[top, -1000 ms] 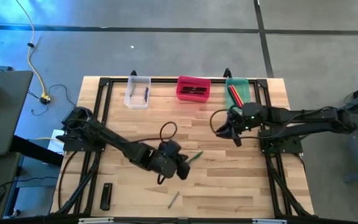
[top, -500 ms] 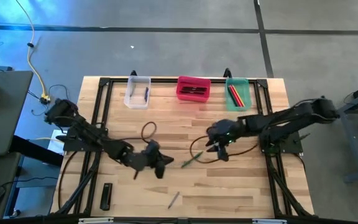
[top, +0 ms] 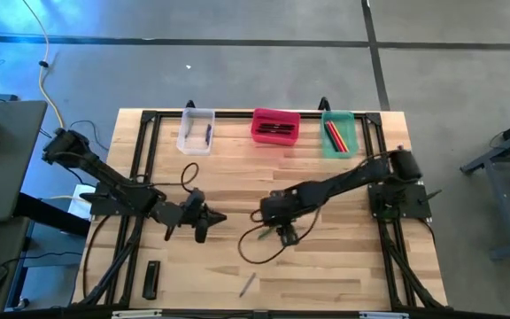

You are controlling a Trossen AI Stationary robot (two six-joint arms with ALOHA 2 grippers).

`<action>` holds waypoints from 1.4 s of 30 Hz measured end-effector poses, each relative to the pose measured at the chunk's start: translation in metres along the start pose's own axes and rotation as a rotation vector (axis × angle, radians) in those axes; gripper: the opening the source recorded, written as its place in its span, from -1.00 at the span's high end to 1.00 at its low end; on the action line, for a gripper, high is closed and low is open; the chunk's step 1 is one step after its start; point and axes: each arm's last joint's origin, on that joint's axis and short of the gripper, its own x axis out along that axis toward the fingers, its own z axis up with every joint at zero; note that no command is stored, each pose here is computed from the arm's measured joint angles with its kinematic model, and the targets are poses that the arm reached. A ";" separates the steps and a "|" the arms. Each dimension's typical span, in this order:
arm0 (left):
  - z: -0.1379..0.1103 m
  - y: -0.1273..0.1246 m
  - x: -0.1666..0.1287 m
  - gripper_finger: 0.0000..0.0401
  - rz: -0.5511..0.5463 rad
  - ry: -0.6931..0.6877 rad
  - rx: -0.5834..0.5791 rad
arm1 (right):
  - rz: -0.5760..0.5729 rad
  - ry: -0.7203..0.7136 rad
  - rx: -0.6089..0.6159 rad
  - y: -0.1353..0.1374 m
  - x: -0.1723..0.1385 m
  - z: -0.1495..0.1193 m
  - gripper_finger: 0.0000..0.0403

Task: Sort crayons/erasers/pens/pencils in bins
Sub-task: Put the green pen into the red bin

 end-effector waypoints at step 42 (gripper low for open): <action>0.011 0.011 -0.006 1.00 0.087 -0.119 -0.018 | -0.031 0.146 -0.020 -0.013 0.056 0.025 0.92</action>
